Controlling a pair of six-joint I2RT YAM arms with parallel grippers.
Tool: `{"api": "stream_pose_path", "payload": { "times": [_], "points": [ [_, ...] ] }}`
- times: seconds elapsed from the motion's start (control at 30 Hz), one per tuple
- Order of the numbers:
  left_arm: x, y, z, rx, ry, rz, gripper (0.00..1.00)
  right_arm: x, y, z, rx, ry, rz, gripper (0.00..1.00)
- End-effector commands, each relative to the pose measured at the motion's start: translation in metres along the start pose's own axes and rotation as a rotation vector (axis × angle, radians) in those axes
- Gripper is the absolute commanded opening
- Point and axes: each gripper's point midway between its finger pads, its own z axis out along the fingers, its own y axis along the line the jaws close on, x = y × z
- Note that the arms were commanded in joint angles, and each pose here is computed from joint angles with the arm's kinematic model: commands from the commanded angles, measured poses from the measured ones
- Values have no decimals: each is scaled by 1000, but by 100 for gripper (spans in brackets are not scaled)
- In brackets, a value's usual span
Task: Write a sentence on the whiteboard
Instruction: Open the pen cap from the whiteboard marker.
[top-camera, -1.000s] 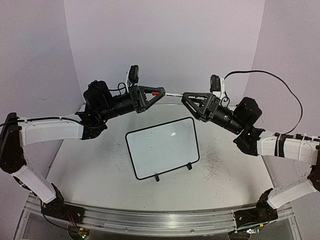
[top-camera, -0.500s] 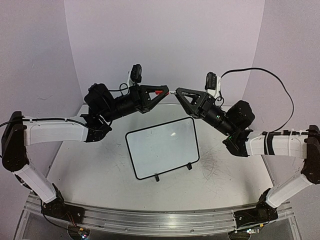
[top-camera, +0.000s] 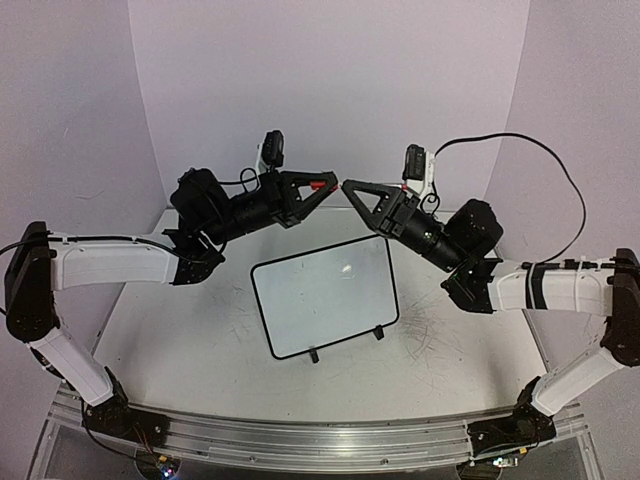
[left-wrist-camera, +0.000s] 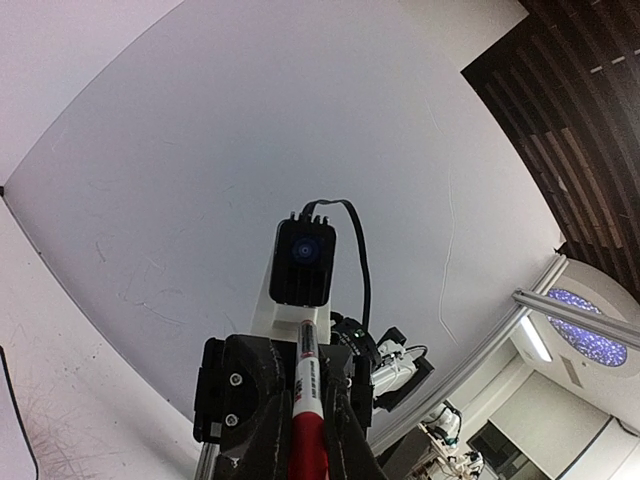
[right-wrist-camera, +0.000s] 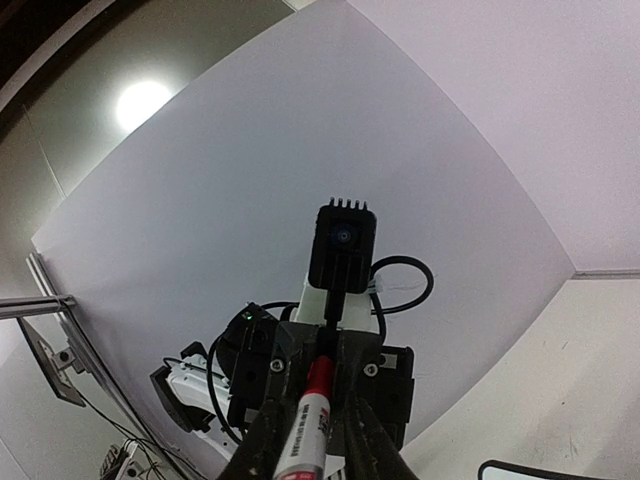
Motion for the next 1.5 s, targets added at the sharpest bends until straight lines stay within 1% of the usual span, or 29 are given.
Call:
{"api": "stream_pose_path", "payload": {
  "times": [0.0, 0.13, 0.2, 0.33, 0.37, 0.43, 0.5, 0.57, 0.67, 0.8, 0.93, 0.97, 1.07, 1.1, 1.13, 1.2, 1.27, 1.3, 1.37, 1.4, 1.47],
  "points": [
    [-1, -8, 0, 41, -7, 18, 0, -18, 18, 7, -11, -42, -69, 17],
    [2, -4, 0, 32, -3, 10, 0, -20, 18, 8, -7, -48, -73, 18],
    [1, -4, 0, 32, -4, 11, 0, -20, 18, 9, -6, -49, -70, 22],
    [2, -4, -1, 31, -4, 14, 0, -24, 16, 9, 5, -66, -61, 21],
    [2, -4, -1, 31, -4, 14, 0, -24, 16, 10, 5, -69, -60, 20],
    [3, -4, -1, 29, -4, 13, 0, -24, 17, 12, -2, -64, -56, 14],
    [2, -5, -2, 29, -7, 17, 0, -22, 17, 13, -7, -57, -48, 3],
    [1, -5, -3, 28, -10, 20, 0, -20, 15, 11, -4, -56, -36, 0],
    [-2, -4, -9, 12, -31, 30, 0, -21, 11, 1, 18, -79, -29, 0],
    [-16, 2, -30, -31, -80, 44, 0, -36, 1, -28, 72, -128, -24, 0],
    [-43, 10, -70, -98, -161, 57, 0, -70, -15, -83, 127, -204, 4, 0],
    [-50, 12, -81, -115, -182, 63, 0, -83, -12, -97, 134, -234, -19, 0],
    [-69, 14, -114, -155, -231, 83, 0, -103, -3, -131, 158, -273, -97, 0],
    [-74, 14, -125, -174, -245, 87, 0, -108, -7, -137, 219, -265, -132, 0],
    [-81, 20, -138, -212, -264, 92, 0, -110, -18, -144, 316, -242, -151, 0],
    [-90, 42, -164, -375, -278, 89, 0, -121, -35, -155, 544, -199, -284, 0],
    [-100, 70, -187, -596, -270, 128, 0, -125, -54, -173, 745, -151, -354, 0],
    [-95, 94, -204, -755, -239, 99, 0, -134, -60, -182, 834, -154, -407, 0],
    [-96, 126, -238, -1030, -220, 104, 0, -135, -70, -193, 937, -105, -471, 0],
    [-92, 137, -253, -1128, -201, 103, 0, -135, -73, -196, 967, -85, -492, 0],
    [-77, 160, -280, -1273, -159, 71, 0, -136, -75, -199, 1000, -60, -521, 0]
  ]
}}
